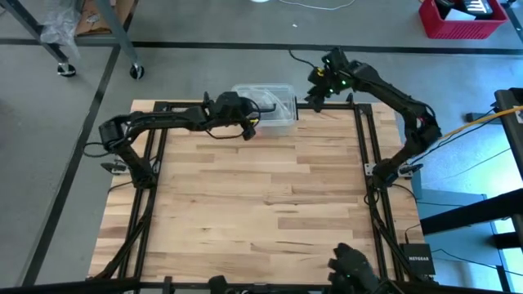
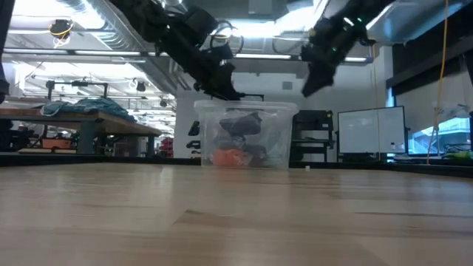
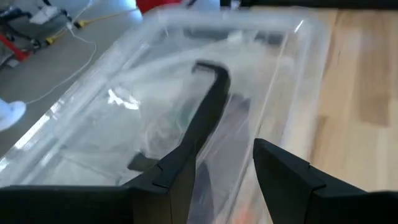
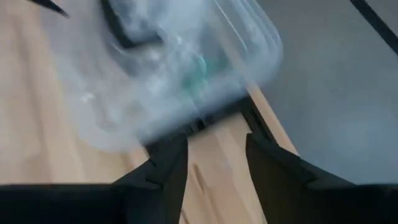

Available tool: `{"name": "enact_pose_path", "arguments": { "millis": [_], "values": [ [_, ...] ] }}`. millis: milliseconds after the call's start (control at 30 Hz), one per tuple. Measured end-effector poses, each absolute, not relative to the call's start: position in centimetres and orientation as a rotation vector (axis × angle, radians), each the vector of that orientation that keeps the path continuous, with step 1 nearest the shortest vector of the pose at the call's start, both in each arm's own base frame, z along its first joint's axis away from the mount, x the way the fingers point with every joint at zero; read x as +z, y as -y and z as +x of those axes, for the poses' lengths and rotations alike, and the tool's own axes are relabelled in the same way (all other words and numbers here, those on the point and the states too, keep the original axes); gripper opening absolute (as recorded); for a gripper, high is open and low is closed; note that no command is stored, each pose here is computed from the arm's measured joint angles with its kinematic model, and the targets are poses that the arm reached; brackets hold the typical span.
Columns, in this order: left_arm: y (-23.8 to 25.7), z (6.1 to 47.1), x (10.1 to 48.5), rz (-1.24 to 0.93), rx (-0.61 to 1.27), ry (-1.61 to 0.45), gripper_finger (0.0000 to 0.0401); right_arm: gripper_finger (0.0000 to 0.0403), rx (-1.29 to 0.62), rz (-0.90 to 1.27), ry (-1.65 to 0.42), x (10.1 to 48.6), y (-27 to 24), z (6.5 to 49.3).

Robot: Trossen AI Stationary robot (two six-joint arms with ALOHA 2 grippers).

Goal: Roll bandage
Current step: Close the transparent bin

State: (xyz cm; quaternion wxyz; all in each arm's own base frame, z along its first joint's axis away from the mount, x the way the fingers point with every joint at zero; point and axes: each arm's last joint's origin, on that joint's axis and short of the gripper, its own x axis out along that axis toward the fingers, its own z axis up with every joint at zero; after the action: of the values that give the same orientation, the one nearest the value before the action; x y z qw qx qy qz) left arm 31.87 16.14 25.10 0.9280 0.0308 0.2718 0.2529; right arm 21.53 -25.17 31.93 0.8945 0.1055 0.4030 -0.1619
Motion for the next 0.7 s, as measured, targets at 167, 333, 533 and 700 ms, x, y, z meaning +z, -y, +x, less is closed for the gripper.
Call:
{"name": "enact_pose_path", "arguments": {
  "millis": [167,333,533,700],
  "values": [
    [-16.6,31.7,24.4,0.048,0.524,-0.615,0.0153,0.0161,-0.465,0.217,-0.849,29.4,24.7,19.3],
    [-16.6,30.3,25.0,0.033,0.535,-0.674,0.0153,0.016,-0.491,0.231,-0.825,25.6,24.7,19.0],
    [-16.2,29.4,27.8,0.063,0.562,-0.548,0.0153,0.016,-0.464,0.231,-0.726,21.5,24.1,18.9],
    [-16.6,29.9,28.3,0.077,0.564,-0.455,0.0153,0.016,-0.41,0.207,-0.563,19.9,23.6,19.3]
  ]
}}
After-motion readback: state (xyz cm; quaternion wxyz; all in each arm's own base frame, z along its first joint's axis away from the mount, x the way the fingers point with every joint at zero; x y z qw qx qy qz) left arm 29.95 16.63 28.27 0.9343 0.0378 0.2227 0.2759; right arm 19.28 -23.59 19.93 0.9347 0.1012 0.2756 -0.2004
